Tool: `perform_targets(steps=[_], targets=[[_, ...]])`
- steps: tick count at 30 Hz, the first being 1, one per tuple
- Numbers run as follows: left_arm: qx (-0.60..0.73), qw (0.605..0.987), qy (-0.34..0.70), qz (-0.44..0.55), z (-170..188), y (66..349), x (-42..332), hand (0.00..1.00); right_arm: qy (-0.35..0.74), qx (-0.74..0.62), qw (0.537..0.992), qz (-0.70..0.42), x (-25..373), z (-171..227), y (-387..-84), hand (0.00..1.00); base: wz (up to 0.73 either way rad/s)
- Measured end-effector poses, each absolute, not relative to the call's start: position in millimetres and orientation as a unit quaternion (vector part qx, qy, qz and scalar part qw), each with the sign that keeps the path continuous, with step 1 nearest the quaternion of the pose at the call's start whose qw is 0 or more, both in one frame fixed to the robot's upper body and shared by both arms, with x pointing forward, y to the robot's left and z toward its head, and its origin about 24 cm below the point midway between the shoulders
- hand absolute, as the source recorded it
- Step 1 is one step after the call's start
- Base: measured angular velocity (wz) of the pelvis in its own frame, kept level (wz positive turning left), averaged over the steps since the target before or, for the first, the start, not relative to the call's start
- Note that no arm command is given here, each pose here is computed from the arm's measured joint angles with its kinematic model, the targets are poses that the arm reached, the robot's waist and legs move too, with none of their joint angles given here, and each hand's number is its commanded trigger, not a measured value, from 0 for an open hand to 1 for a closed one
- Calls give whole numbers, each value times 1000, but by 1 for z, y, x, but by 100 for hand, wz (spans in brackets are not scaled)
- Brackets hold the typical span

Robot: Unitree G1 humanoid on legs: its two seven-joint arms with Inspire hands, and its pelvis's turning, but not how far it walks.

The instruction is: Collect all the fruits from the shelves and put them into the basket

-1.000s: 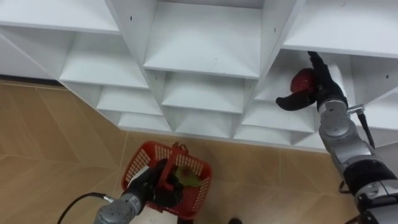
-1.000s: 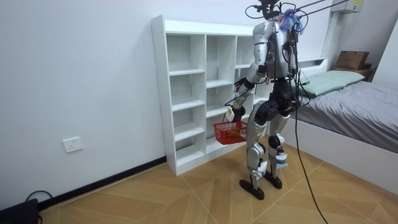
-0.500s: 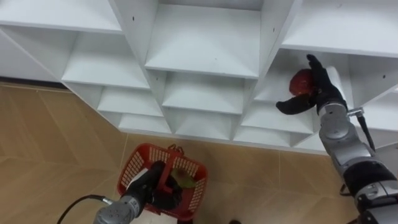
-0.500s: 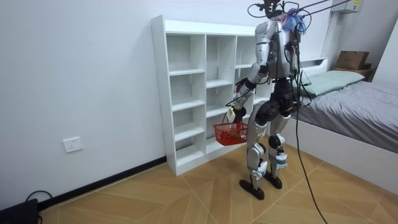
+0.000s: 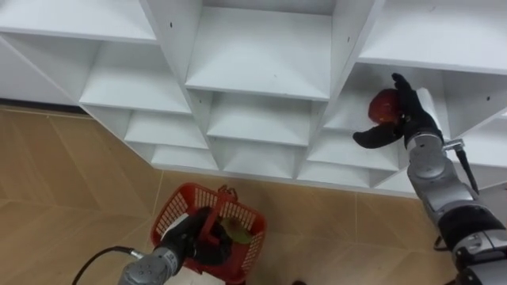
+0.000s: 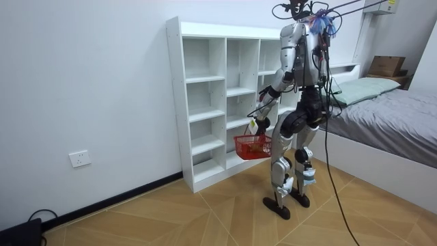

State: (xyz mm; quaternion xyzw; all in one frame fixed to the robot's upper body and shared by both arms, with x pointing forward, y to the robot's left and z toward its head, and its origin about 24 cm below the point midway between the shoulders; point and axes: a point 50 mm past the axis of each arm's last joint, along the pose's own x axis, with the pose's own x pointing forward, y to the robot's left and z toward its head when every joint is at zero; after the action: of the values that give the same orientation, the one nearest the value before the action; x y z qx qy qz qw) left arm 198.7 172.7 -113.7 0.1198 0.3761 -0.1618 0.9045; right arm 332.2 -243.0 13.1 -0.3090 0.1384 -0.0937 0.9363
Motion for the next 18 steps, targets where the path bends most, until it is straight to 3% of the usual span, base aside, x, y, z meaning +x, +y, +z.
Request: perform_targets(steps=[18], targets=[[118, 905, 375, -164, -114, 171, 199, 100, 148, -325, 930, -87, 327, 5, -242, 100, 0]])
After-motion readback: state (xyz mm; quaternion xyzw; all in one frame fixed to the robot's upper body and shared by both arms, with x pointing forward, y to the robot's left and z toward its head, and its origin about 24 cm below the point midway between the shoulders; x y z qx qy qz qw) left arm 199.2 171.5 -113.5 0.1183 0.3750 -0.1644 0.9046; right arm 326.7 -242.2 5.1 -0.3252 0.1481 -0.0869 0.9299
